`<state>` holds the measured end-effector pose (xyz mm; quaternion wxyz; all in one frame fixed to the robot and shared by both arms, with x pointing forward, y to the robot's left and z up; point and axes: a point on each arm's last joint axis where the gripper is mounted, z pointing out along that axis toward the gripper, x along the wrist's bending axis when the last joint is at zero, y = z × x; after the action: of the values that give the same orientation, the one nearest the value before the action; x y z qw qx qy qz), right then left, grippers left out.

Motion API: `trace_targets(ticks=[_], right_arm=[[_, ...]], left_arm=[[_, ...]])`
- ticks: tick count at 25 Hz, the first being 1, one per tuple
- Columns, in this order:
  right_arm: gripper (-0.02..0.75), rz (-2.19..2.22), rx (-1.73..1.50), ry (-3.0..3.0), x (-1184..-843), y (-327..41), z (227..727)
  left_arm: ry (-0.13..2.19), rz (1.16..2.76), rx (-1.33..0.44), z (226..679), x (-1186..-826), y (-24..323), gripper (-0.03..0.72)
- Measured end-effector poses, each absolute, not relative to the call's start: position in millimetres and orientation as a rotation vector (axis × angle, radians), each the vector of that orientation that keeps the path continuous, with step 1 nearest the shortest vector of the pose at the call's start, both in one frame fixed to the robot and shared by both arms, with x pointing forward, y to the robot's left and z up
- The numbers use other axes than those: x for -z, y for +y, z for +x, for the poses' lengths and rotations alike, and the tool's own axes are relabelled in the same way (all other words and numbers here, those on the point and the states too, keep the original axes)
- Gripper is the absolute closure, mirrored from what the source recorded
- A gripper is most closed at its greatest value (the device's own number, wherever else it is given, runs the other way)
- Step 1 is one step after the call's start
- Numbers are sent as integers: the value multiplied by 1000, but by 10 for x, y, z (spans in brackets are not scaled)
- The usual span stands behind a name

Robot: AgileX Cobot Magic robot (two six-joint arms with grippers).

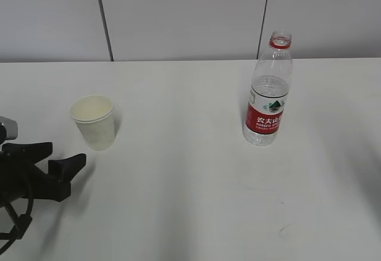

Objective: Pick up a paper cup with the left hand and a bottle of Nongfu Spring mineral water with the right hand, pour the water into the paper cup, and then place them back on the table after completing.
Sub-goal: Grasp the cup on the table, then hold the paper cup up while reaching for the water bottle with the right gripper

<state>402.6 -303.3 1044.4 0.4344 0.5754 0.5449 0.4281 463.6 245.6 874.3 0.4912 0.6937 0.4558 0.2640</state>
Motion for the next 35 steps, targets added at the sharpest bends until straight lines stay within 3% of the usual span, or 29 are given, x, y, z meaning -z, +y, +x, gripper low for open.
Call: trace_targets(ticks=[7, 19, 30, 35], right_arm=[[150, 1429, -1068, 1352, -10449, -3034, 4027], [151, 1422, -1073, 1344, -10458, -3036, 4029], [150, 1396, -1088, 1312, -10491, -3042, 4041], [151, 1395, -1088, 1311, -10492, -3043, 4041]], left_arm=[[1091, 1682, -643, 4898, -8633, 2421, 97], [1003, 1644, -682, 5459, -8512, 2262, 91], [1004, 1632, -688, 5647, -8379, 2146, 112], [1004, 1632, -687, 5646, -8379, 2143, 202]])
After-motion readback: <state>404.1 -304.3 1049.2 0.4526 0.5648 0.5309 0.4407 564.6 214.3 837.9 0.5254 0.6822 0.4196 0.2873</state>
